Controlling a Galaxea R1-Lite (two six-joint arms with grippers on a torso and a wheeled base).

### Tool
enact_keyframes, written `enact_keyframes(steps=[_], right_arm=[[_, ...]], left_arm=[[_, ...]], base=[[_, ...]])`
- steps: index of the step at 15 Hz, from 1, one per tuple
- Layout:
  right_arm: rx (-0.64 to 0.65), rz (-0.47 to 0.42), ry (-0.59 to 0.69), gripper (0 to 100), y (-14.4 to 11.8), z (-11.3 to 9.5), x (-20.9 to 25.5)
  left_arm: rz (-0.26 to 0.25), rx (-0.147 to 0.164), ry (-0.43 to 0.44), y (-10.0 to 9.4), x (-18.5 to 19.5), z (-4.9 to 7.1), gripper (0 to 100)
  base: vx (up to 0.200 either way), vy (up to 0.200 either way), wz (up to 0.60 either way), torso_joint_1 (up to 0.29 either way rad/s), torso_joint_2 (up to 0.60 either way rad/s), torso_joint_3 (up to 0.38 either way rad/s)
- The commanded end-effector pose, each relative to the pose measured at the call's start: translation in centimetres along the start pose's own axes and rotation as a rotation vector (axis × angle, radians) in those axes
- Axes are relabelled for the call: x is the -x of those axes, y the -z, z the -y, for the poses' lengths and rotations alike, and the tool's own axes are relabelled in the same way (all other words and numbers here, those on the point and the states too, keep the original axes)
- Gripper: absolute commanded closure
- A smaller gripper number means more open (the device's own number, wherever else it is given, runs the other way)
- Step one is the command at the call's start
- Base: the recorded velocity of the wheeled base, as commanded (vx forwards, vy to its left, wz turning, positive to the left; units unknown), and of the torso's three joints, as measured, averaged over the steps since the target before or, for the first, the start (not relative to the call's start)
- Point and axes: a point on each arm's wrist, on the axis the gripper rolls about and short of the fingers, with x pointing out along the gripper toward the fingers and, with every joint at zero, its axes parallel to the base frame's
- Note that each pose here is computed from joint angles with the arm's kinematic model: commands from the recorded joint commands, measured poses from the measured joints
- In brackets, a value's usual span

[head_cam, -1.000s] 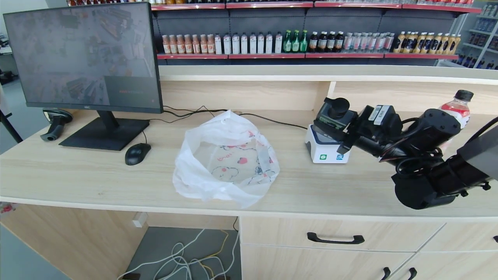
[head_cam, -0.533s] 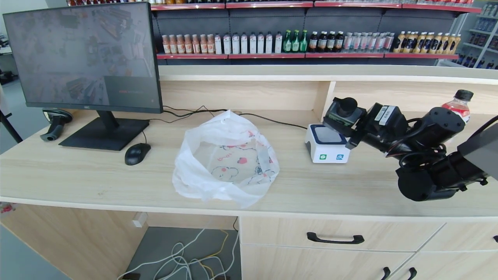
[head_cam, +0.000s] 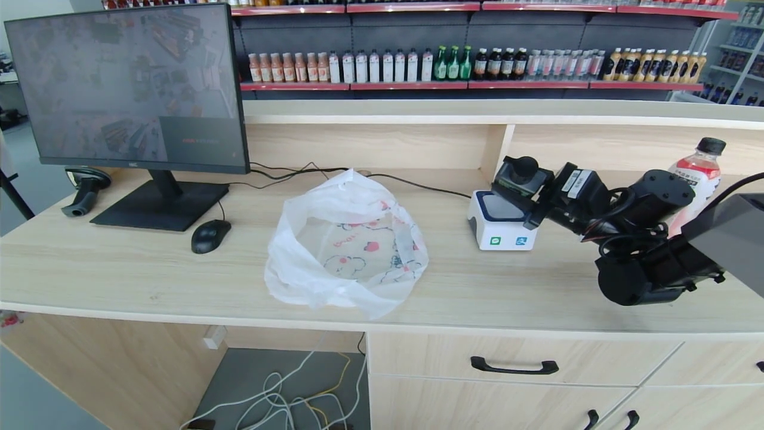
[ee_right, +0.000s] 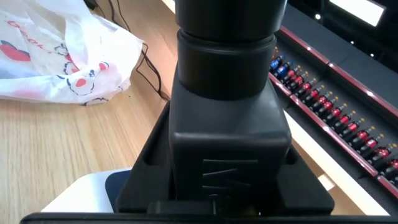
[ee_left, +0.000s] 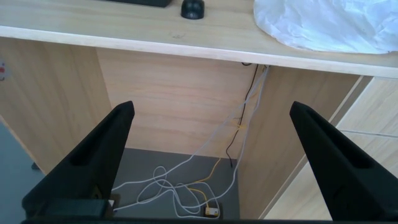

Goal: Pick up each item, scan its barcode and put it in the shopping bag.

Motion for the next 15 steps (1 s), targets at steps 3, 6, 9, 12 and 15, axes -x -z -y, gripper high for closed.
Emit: enact_keyframes(steps=[3,6,9,12,15], right_arm=[[0.013,0.009,0.004,100,0.55,0.06,-0.36],[0.011,0.008,0.003,100,0.77,-0.02,-0.40],[0.006,0.004,0.001,100,1.01,-0.22,-0.36],[0.005,0.002,0.000,100,1.08,-0.30,-0.33],[-0.005,-0.004,-0.002,100,1.19,-0.49,-0.24]], left_arm=[[0.001,0.001,0.000,0.00,0.00,0.00,0],[0.001,0.001,0.000,0.00,0.00,0.00,0],[0.001,0.001,0.000,0.00,0.00,0.00,0],[0.001,0.001,0.000,0.00,0.00,0.00,0],[0.001,0.001,0.000,0.00,0.00,0.00,0]], base=[[0.000,0.000,0.00,0.000,0.00,0.000],[0.000,0.000,0.00,0.000,0.00,0.000],[0.000,0.000,0.00,0.000,0.00,0.000],[0.000,0.000,0.00,0.000,0.00,0.000],[0.000,0.000,0.00,0.000,0.00,0.000]])
